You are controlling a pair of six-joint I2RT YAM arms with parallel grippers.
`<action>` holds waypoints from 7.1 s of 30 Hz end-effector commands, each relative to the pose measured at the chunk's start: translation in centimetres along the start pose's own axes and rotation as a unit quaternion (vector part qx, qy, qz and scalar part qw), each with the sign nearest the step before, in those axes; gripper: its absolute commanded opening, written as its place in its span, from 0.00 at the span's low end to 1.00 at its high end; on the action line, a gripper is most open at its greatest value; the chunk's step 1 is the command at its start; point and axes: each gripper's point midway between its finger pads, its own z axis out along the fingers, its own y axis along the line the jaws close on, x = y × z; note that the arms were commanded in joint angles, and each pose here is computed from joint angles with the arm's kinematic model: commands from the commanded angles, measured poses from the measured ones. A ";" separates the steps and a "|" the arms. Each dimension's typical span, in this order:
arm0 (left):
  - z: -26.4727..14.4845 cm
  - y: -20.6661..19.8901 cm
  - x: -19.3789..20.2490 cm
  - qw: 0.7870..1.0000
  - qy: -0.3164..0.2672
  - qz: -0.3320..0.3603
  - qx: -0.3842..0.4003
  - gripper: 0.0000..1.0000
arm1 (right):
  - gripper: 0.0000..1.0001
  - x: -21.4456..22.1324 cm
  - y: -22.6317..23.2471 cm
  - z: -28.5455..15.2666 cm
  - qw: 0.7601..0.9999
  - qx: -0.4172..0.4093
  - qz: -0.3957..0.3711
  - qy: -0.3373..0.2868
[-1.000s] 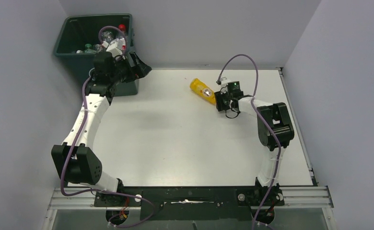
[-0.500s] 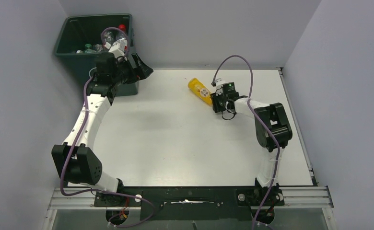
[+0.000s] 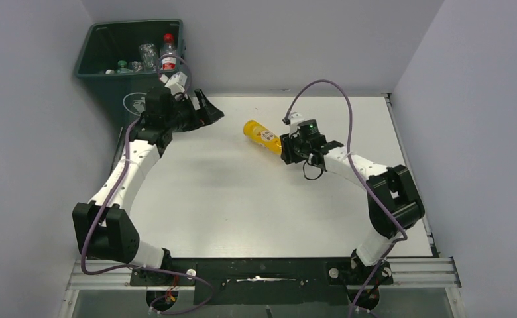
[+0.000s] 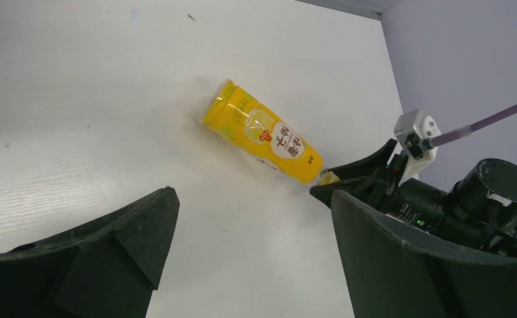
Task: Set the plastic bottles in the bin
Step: Pick up the plastic bottle at the center of the board, then place the plastic bottle in the trash bin, then reset both arms
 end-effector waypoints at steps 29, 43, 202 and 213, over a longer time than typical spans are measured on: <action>-2.0 -9.7 3.8 0.985 -0.022 -0.051 0.164 0.87 | 0.18 -7.9 7.4 -10.1 0.966 -0.144 0.125 -0.173; -1.3 -9.5 5.0 0.976 -0.021 -0.101 0.190 0.87 | 0.19 -9.9 8.8 -13.0 0.950 -0.184 0.129 -0.216; -12.3 -0.4 -13.1 0.964 -0.257 0.064 -0.014 0.85 | 0.98 -7.4 -4.4 -19.7 0.949 0.120 0.114 -0.270; -2.8 2.0 -0.4 0.980 -0.172 0.076 -0.069 0.85 | 0.98 -0.8 -17.2 -22.7 0.870 0.299 0.230 -0.317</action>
